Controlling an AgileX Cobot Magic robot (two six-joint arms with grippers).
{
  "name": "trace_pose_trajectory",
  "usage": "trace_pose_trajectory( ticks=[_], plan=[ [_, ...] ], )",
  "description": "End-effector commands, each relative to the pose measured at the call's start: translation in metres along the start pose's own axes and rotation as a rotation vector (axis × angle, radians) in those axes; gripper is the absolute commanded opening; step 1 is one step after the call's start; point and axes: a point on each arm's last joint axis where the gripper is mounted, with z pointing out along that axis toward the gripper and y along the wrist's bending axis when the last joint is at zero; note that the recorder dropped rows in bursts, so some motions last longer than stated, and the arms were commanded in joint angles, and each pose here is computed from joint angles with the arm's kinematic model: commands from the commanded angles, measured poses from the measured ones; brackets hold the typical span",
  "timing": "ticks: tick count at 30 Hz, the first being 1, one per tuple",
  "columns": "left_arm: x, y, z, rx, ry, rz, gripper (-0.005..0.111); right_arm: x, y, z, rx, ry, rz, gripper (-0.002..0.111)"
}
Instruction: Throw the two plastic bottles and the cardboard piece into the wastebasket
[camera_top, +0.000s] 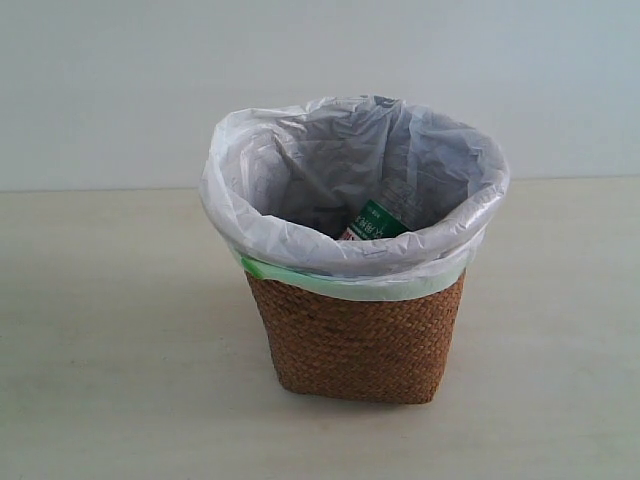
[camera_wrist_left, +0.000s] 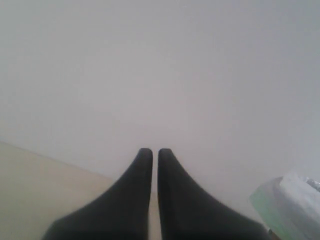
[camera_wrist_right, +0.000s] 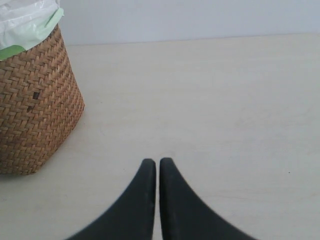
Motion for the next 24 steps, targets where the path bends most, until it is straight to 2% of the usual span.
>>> trace_pose_trajectory(
  ticks=[1, 10, 15, 21, 24],
  plan=[
    [0.015, 0.008, -0.001, -0.023, 0.01, 0.073, 0.004, -0.001, 0.0, 0.0, 0.001, -0.01, -0.003, 0.0],
    [0.016, 0.006, -0.001, -0.006, 0.025, 0.19, 0.004, -0.001, 0.0, 0.0, 0.001, -0.01, -0.006, 0.0],
    [0.03, 0.002, -0.002, 0.07, 0.169, 0.337, 0.004, -0.001, 0.0, 0.0, 0.001, -0.01, -0.003, 0.0],
    [0.045, 0.008, -0.006, 0.033, 0.348, 0.338, 0.004, -0.001, 0.0, 0.0, 0.001, -0.01, -0.005, 0.0],
    [0.047, 0.009, -0.007, 0.021, 0.376, 0.322, 0.004, -0.001, 0.0, 0.0, 0.001, -0.01, -0.003, 0.0]
  ],
)
